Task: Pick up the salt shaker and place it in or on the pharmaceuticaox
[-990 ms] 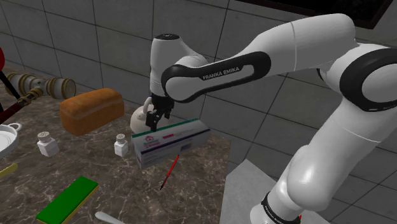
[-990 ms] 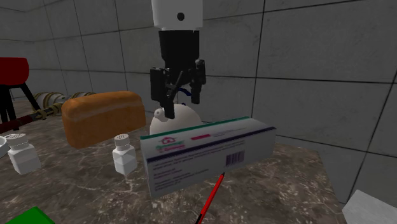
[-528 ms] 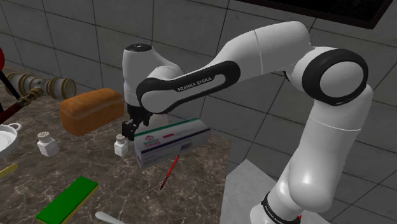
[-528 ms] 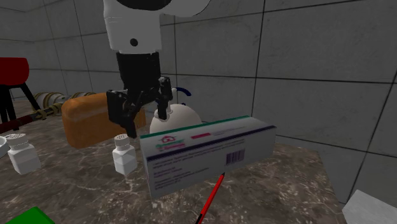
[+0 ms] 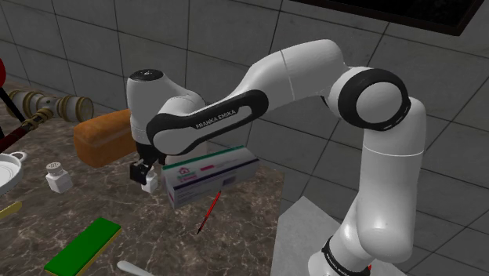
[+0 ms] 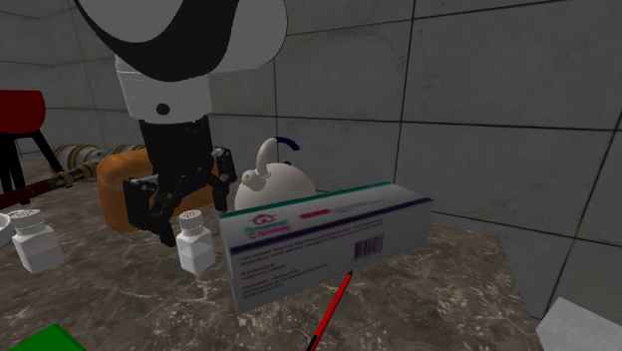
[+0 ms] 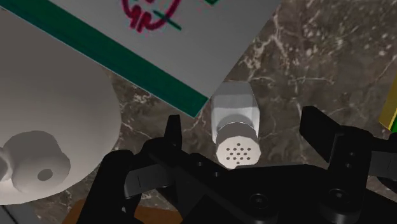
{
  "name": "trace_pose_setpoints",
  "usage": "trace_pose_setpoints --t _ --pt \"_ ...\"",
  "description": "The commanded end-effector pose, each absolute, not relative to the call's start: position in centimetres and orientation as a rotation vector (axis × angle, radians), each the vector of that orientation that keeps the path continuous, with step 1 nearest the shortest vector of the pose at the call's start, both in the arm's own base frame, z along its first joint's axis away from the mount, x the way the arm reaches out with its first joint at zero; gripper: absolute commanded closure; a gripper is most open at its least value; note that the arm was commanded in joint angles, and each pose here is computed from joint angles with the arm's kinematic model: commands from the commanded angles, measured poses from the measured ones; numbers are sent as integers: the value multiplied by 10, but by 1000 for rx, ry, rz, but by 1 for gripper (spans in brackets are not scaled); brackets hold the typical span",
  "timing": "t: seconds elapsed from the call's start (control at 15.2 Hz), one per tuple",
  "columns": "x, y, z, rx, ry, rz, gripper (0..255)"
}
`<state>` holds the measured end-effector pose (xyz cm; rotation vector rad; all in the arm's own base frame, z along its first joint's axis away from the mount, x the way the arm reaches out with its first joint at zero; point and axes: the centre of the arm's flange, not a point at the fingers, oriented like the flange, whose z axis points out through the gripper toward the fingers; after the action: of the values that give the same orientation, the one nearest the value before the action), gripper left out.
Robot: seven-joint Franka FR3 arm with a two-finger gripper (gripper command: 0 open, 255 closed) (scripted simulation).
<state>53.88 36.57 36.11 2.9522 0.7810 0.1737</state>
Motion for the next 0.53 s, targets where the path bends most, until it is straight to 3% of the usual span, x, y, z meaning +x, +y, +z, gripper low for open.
trace_pose_setpoints --t 0.0,0.46 --pt "541 366 351 2952 782 174 0" --pt "542 365 338 2952 782 174 0"
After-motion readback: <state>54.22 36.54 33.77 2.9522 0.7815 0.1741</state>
